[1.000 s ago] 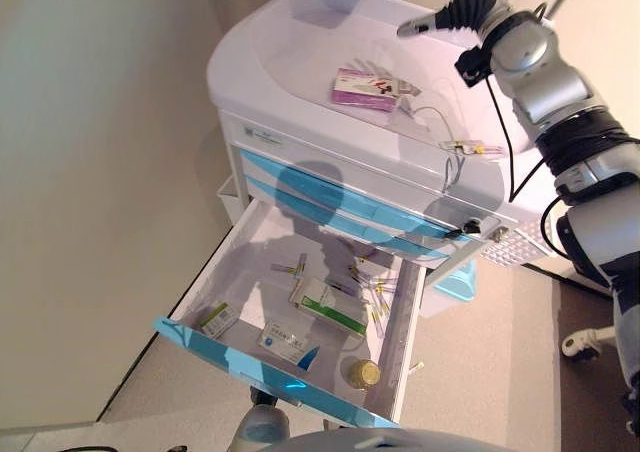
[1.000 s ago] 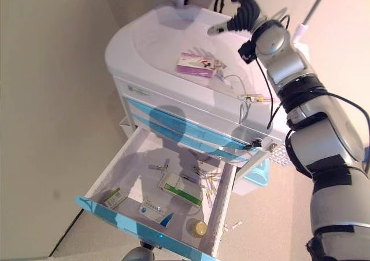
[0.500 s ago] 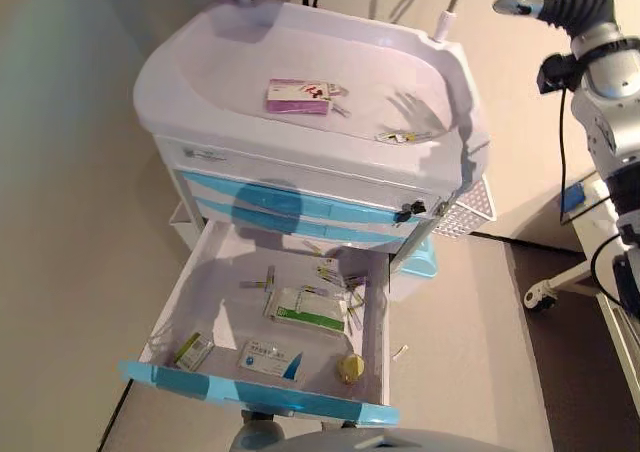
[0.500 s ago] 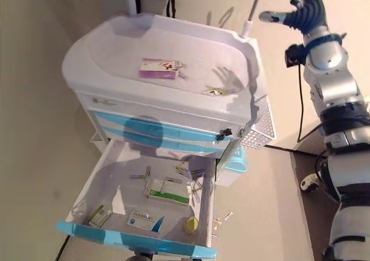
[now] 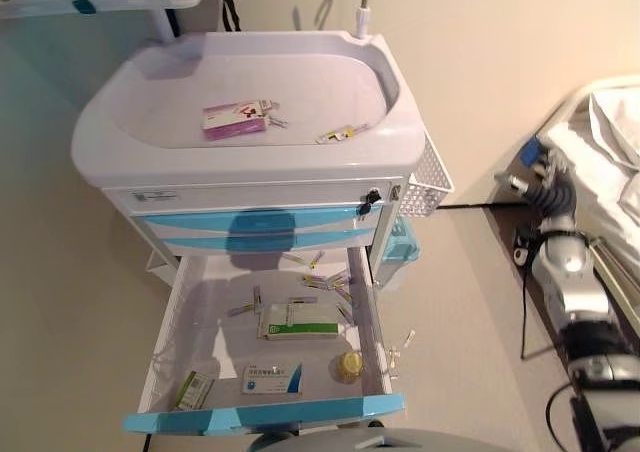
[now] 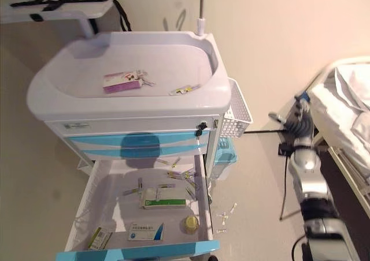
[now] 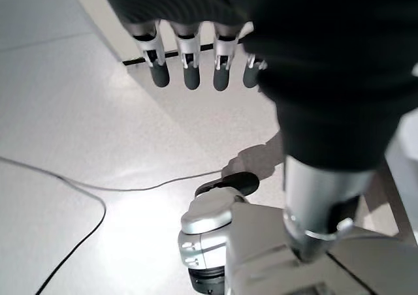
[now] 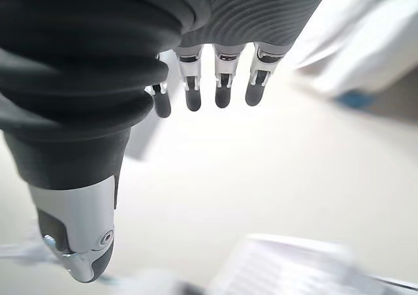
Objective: Open the drawer and pick up the medicine
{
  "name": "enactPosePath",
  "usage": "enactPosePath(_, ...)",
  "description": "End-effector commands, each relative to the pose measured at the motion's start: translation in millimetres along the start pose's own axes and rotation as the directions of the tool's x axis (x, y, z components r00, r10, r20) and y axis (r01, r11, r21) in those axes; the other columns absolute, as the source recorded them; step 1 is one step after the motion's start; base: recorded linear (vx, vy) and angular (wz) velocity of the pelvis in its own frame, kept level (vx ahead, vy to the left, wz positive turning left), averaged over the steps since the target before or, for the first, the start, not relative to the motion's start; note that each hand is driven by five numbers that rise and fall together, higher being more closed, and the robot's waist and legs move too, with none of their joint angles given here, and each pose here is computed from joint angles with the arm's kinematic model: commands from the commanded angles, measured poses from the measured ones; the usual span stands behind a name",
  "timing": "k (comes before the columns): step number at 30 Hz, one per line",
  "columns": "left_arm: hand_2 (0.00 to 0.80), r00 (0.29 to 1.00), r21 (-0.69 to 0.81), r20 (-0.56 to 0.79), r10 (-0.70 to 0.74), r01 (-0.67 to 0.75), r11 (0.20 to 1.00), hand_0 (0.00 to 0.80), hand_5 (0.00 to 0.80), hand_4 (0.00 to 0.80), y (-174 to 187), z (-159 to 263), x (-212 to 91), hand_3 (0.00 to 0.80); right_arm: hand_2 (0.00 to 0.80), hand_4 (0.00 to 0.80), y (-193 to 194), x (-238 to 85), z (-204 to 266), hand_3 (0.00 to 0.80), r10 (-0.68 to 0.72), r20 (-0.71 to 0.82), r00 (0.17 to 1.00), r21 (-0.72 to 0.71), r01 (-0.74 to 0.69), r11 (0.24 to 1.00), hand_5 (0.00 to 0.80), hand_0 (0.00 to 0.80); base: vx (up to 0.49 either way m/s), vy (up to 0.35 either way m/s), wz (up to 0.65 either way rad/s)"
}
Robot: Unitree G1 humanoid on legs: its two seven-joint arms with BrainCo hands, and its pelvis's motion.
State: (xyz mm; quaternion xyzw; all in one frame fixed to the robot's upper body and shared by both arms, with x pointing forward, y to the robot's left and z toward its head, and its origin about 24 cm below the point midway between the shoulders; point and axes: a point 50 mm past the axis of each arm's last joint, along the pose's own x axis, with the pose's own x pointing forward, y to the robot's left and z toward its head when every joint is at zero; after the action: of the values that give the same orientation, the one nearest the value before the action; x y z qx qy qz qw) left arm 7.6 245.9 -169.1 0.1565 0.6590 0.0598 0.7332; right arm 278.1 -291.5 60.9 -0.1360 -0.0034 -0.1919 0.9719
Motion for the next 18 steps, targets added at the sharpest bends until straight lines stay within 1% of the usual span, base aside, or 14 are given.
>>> enactPosePath(1,0.0,0.999,0.025,-0.032,0.035,-0.034,0.999,0.0,0.0,0.0,10,-3,1,0.0,0.0,0.0,5,11,39,0.0,0.017,0.184,0.983,0.002,-0.017,1.0,0.0,0.0,-0.013,0.026,-0.46)
enactPosePath(2,0.0,0.999,0.022,-0.025,0.032,-0.032,0.999,0.0,0.0,0.0,9,-1,1,0.0,0.0,0.0,9,-6,10,0.0,0.056,0.087,0.995,-0.03,-0.053,0.998,0.0,0.0,-0.016,0.026,-0.37)
enactPosePath(4,0.0,0.999,0.015,-0.016,0.032,-0.032,0.999,0.0,0.0,0.0,8,2,1,0.0,0.0,0.0,13,-20,-12,0.0,0.07,0.005,0.998,-0.011,-0.07,0.997,0.0,0.0,-0.021,0.026,-0.12)
enactPosePath(7,0.0,1.0,0.021,0.01,0.027,-0.027,0.999,0.0,0.0,0.0,6,4,1,0.0,0.0,0.0,12,-44,-50,0.0,0.096,-0.145,0.985,-0.074,-0.107,0.991,0.0,0.0,-0.007,0.02,0.03)
enactPosePath(9,0.0,1.0,0.024,0.014,0.027,-0.028,0.999,0.0,0.0,0.0,5,5,1,0.0,0.0,0.0,11,-48,-56,0.0,0.09,-0.172,0.981,-0.08,-0.105,0.991,0.0,0.0,-0.005,0.009,0.02)
enactPosePath(10,0.0,0.999,0.029,0.034,0.026,-0.027,0.999,0.0,0.0,0.0,4,9,1,0.0,0.0,0.0,12,-61,-80,0.0,0.086,-0.273,0.958,-0.123,-0.124,0.985,0.0,0.0,0.0,0.0,0.0)
enactPosePath(11,0.0,0.999,0.031,0.043,0.028,-0.029,0.999,0.0,0.0,0.0,4,12,1,0.0,0.0,0.0,14,-66,-91,0.0,0.085,-0.316,0.945,-0.142,-0.136,0.98,0.0,0.0,0.0,0.0,0.0)
enactPosePath(12,0.0,0.999,0.031,0.043,0.028,-0.029,0.999,0.0,0.0,0.0,4,12,1,0.0,0.0,0.0,14,-66,-91,0.0,0.085,-0.316,0.945,-0.142,-0.136,0.98,0.0,0.0,-0.017,0.017,0.07)
enactPosePath(13,0.0,0.997,0.032,0.069,0.039,-0.041,0.999,0.0,0.0,0.0,7,19,2,0.0,0.0,0.0,15,-76,-112,0.0,0.07,-0.413,0.908,-0.173,-0.153,0.973,0.0,0.0,-0.019,0.014,0.09)
enactPosePath(15,0.0,0.991,0.022,0.129,0.045,-0.049,0.999,0.0,0.0,0.0,8,31,1,0.0,0.0,0.0,10,-86,-128,0.0,0.05,-0.494,0.868,-0.211,-0.175,0.962,0.0,0.0,-0.036,0.021,0.13)
enactPosePath(18,0.0,0.983,0.033,0.178,0.053,-0.06,0.998,0.0,0.0,0.0,11,42,1,0.0,0.0,0.0,12,-99,-145,0.0,0.042,-0.573,0.818,-0.235,-0.213,0.948,0.0,0.0,-0.059,0.007,0.15)
